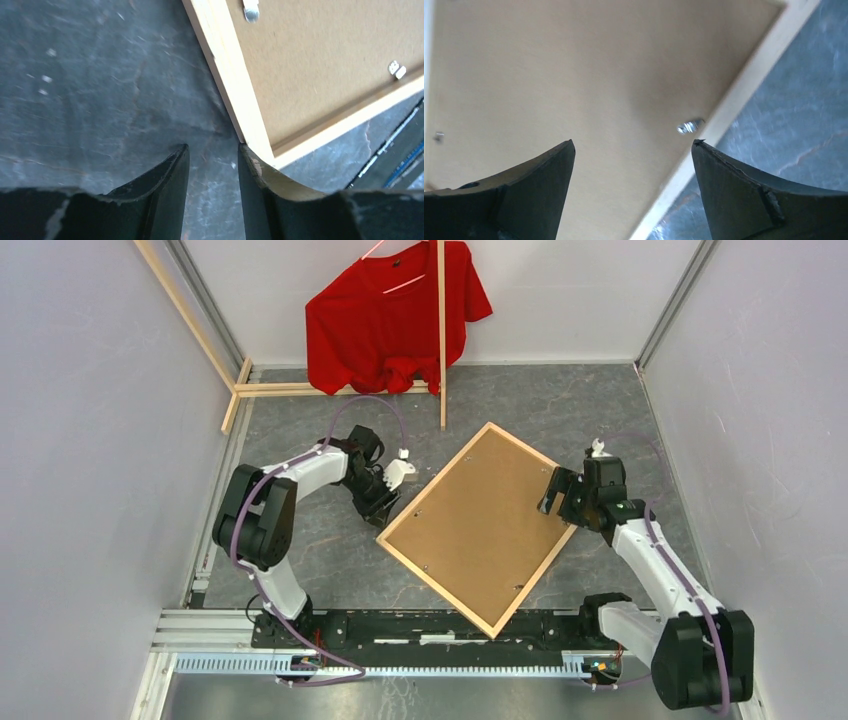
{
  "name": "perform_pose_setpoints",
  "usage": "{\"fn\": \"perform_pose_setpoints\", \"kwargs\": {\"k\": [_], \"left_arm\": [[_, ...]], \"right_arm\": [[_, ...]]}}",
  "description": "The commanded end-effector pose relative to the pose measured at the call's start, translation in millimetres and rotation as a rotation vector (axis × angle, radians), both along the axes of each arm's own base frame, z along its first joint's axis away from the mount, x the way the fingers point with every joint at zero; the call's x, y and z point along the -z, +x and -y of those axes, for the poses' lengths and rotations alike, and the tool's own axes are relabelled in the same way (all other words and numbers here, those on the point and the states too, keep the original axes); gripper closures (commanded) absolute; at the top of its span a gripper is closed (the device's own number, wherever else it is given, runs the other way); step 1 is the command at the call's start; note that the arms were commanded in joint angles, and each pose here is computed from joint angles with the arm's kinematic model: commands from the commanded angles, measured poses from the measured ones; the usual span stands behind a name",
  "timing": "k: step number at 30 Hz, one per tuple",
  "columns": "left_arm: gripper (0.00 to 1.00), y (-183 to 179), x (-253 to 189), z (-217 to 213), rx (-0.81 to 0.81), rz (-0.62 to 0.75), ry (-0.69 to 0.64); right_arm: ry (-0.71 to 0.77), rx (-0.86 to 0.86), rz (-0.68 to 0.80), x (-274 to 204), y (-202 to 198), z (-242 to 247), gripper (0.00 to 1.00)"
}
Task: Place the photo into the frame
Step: Adjust the photo frame at the center of the board, then install the photo frame at the center of the board.
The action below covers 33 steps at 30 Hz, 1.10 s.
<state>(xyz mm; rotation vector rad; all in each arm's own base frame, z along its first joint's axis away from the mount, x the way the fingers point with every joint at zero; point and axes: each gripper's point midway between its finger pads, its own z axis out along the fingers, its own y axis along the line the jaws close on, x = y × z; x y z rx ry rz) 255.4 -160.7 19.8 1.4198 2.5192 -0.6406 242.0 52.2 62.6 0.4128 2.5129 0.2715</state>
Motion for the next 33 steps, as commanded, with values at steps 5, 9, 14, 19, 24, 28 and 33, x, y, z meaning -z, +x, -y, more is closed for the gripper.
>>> {"fn": "perform_pose_setpoints", "kwargs": {"k": [5, 9, 14, 19, 24, 28, 33], "left_arm": [[0.5, -13, -25, -3, 0.008, -0.064, -0.114], [0.49, -9, -31, 14, -0.009, -0.119, -0.196], [0.49, -5, -31, 25, -0.01, -0.171, -0.253], [0.53, -2, -25, 33, -0.016, -0.219, -0.284], [0.61, -5, -16, 31, -0.013, -0.247, -0.277], [0.69, -6, -12, 30, -0.014, -0.256, -0.273], [0.79, -9, -7, 28, -0.015, -0.27, -0.268]], "right_arm": [[0.244, -0.123, 0.295, -56, 31, -67, 0.14], [0.357, -0.236, 0.303, -53, 27, -125, 0.17], [0.422, -0.334, 0.295, -52, 30, -185, 0.2], [0.47, -0.399, 0.268, -45, 29, -232, 0.23], [0.499, -0.454, 0.217, -29, 23, -271, 0.27], [0.519, -0.478, 0.189, -20, 21, -294, 0.32], [0.525, -0.489, 0.171, -9, 24, -310, 0.38]]}}
